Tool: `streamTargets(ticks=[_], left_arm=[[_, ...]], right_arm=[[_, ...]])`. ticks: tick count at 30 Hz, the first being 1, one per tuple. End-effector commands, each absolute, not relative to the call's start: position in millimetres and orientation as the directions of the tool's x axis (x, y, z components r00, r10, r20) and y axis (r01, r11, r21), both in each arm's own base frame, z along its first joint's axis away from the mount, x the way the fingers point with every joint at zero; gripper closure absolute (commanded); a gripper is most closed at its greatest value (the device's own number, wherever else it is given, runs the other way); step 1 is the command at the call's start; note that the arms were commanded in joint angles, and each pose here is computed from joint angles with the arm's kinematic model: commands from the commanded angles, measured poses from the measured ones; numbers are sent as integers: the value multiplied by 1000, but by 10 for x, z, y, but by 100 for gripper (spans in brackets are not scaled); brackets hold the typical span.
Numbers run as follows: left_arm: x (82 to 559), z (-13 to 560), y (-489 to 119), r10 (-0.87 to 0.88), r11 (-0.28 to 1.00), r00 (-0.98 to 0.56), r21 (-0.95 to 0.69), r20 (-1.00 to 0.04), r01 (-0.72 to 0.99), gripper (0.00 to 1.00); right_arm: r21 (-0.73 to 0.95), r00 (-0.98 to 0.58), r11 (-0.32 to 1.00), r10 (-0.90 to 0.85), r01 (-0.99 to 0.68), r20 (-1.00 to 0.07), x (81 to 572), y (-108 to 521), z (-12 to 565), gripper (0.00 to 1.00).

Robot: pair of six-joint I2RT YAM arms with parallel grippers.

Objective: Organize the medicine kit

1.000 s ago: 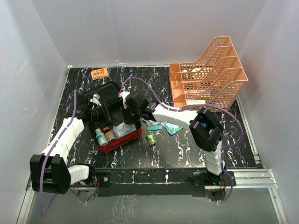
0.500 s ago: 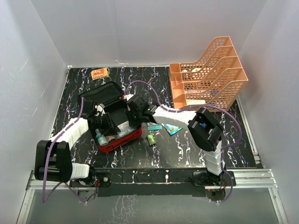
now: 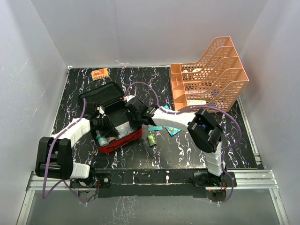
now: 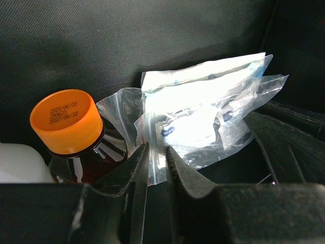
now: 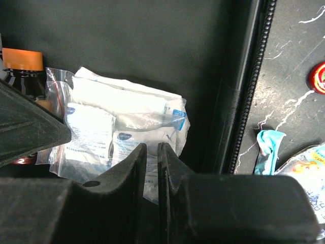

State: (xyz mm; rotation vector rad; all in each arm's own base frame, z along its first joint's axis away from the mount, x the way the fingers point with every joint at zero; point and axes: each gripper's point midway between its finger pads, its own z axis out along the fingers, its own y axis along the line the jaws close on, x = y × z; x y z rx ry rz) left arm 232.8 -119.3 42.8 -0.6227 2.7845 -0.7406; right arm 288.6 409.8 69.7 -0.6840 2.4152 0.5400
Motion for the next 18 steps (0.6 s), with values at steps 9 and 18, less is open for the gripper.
streamTargets(ticks=[9,18], left_arm=[[2459,957,-1045,-409,843,-889,-458,-206,-281,64],[2634,1475,-925,-394,869,-817,-458,-420,-184,57]], right_arm=[[255,-659,789,-238,-560,-713,3020,4123,1453,81],[300,-630,868,-20,-397,-776,3308,3607,1905,71]])
